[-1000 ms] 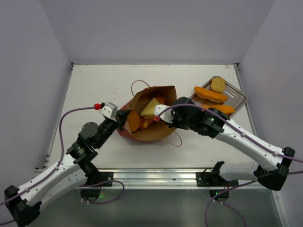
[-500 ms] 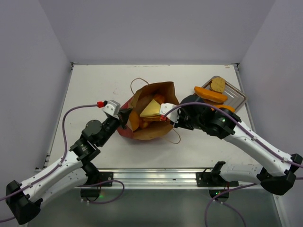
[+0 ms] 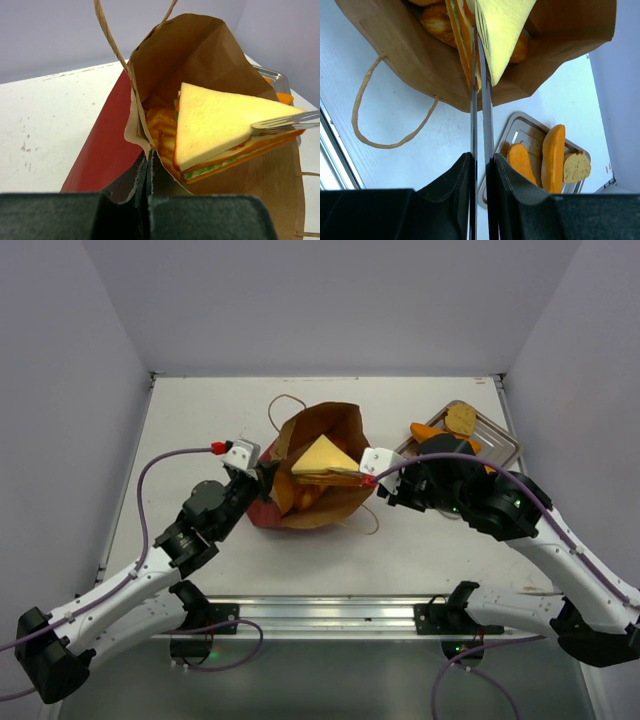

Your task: Take the fake bread out of the paper bag

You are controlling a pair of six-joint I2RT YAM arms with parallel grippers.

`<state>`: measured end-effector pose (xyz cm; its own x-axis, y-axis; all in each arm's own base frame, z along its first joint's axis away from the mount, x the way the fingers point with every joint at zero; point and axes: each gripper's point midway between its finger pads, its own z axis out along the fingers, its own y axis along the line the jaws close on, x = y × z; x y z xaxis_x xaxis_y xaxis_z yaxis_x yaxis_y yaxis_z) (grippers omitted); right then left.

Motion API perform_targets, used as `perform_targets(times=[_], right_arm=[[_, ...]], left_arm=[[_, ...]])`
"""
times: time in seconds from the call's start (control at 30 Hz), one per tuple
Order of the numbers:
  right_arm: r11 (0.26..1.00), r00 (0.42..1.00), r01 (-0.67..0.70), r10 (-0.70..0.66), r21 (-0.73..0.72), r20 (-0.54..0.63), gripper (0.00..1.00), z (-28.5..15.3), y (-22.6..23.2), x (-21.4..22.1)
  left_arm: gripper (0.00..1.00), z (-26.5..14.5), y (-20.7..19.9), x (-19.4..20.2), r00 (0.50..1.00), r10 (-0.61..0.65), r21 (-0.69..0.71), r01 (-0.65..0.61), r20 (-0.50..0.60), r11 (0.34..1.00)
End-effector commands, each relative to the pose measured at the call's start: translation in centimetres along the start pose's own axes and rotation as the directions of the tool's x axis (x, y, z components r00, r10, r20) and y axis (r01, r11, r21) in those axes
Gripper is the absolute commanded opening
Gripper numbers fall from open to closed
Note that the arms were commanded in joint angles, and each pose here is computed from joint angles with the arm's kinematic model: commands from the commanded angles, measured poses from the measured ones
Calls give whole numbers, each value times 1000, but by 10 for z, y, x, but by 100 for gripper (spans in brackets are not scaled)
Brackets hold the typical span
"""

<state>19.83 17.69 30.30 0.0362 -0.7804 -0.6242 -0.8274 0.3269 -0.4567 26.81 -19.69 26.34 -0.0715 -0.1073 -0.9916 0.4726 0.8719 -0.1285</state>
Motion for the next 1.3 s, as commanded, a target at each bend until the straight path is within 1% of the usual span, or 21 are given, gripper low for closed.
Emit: perform_targets(times=[0.0, 0.17, 0.37, 0.47, 0.6, 0.87, 1.0, 1.1, 1.27], right_arm=[[998, 990, -35, 28, 50, 135, 0, -29, -16, -27], [995, 977, -64, 46, 81, 207, 0, -55, -27, -37], [984, 966, -101, 62, 147, 251, 0, -79, -42, -38], [979, 967, -107, 62, 172, 248, 0, -82, -46, -35], [953, 966, -151, 86, 262, 243, 0, -96, -62, -24], [875, 967, -230, 154, 427, 204, 0, -115, -88, 6], [834, 965, -256, 194, 488, 175, 0, -117, -97, 21], [794, 962, -271, 237, 544, 133, 0, -115, -104, 40], [769, 953, -273, 300, 578, 51, 0, -98, -104, 71]], left_arm=[[0, 6, 5, -25, 999, -36, -56, 38, 37, 998], [0, 13, 7, -28, 999, -42, -87, 43, 17, 995], [0, 20, 5, -28, 998, -58, -96, 58, 3, 994], [0, 22, 3, -32, 998, -63, -90, 64, 7, 994], [0, 21, 3, -37, 998, -64, -92, 65, 15, 994], [0, 14, 5, -40, 999, -47, -89, 49, 20, 995], [0, 9, 7, -39, 999, -35, -86, 37, 23, 996], [0, 4, 7, -39, 1000, -18, -78, 20, 25, 997], [0, -7, 8, -41, 999, 20, -57, -18, 39, 998]])
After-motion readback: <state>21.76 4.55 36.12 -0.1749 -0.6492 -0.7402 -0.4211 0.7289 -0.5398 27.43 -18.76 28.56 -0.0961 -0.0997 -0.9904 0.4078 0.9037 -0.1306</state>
